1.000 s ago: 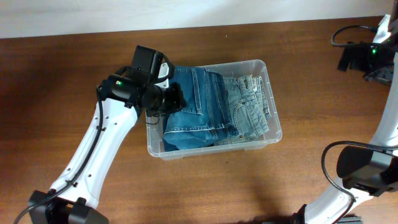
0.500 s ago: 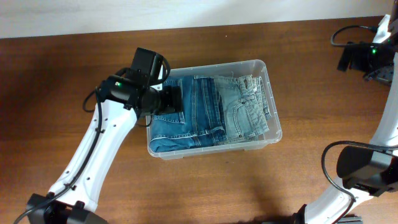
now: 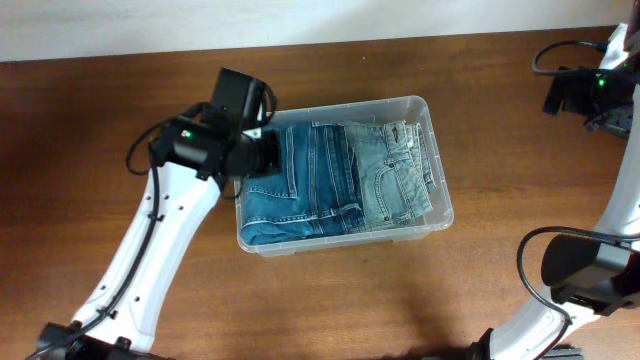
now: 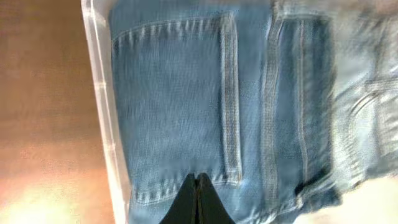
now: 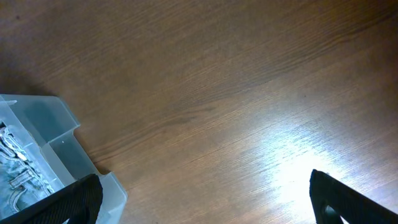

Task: Pack container
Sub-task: 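Lower the dark-blue jeans into the bin's left half, then press the dark-blue jeans flat into the bin with the left gripper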

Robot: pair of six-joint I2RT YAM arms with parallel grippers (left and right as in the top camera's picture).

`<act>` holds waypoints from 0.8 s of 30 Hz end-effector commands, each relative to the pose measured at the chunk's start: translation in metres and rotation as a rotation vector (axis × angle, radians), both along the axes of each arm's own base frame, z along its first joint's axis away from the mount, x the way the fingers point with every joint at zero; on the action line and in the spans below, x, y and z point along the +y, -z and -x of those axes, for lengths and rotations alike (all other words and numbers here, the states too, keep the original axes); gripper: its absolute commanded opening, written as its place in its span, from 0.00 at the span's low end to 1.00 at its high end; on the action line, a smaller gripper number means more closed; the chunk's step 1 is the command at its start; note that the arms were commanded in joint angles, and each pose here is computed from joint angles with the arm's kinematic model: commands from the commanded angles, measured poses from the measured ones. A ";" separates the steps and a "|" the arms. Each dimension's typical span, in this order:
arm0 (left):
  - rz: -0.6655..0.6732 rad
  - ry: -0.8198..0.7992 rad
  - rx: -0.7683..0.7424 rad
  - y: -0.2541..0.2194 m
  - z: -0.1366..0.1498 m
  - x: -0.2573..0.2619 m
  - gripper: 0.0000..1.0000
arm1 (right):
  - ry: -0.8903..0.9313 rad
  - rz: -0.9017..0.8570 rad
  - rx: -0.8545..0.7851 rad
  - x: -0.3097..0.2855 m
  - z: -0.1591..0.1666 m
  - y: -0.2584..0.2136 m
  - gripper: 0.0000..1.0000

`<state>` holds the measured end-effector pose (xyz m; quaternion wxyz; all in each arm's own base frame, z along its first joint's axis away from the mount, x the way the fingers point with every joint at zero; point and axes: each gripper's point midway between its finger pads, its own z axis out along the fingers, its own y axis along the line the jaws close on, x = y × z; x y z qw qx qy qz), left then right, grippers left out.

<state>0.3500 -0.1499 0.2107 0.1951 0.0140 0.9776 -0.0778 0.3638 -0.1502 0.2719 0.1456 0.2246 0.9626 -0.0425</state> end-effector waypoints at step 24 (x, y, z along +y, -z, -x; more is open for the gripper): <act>-0.235 0.056 0.271 0.101 0.059 0.017 0.01 | 0.007 0.014 -0.007 -0.002 0.002 -0.004 0.98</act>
